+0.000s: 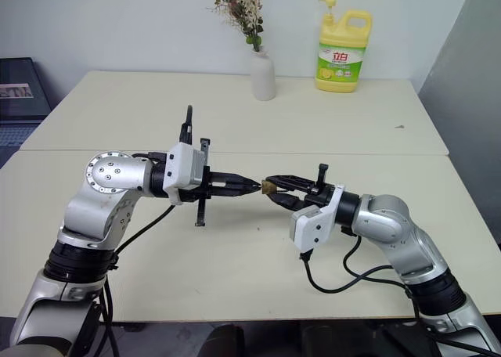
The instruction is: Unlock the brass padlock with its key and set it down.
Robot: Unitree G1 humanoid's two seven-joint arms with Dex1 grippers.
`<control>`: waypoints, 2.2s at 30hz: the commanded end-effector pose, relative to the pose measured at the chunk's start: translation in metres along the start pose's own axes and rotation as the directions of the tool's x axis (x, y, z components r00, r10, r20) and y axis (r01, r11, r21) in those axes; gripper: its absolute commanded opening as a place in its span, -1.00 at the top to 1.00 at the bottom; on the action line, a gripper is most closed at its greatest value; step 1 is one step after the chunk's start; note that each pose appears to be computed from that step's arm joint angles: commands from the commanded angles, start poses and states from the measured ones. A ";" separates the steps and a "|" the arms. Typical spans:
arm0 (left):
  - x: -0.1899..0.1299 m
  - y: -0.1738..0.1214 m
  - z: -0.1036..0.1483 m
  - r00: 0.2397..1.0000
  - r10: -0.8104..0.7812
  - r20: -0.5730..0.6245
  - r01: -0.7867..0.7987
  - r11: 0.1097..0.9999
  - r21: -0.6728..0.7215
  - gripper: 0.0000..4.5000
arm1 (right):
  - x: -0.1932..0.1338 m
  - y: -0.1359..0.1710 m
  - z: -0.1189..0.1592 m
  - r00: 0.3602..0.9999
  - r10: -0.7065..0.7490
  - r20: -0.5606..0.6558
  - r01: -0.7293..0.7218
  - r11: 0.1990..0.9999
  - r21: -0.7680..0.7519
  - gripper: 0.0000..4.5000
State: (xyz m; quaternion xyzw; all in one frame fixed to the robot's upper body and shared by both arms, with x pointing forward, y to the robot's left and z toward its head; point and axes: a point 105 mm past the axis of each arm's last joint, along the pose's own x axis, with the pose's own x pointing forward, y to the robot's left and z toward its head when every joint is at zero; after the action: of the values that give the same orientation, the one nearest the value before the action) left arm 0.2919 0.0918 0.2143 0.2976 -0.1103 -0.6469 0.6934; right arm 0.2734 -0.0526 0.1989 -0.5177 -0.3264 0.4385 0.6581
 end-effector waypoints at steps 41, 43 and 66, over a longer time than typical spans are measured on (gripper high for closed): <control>0.012 0.009 0.010 0.994 0.080 0.070 -0.021 0.795 -0.607 -0.25 | 0.002 -0.014 0.008 0.998 -0.062 0.023 0.062 0.998 -0.016 0.58; 0.013 0.009 0.010 0.994 0.081 0.075 -0.019 0.794 -0.607 -0.25 | 0.002 -0.014 0.008 0.998 -0.063 0.024 0.063 0.998 -0.016 0.58; 0.016 0.008 0.004 0.993 0.076 0.089 -0.004 0.782 -0.623 0.88 | 0.001 -0.015 0.011 0.998 -0.058 0.036 0.059 0.998 -0.028 0.58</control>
State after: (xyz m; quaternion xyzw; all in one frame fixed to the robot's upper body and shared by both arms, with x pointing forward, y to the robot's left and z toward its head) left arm 0.2985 0.0758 0.2080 0.0028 0.0887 -0.6474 0.7569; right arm 0.2760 -0.0511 0.1991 -0.5099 -0.3224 0.4347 0.6686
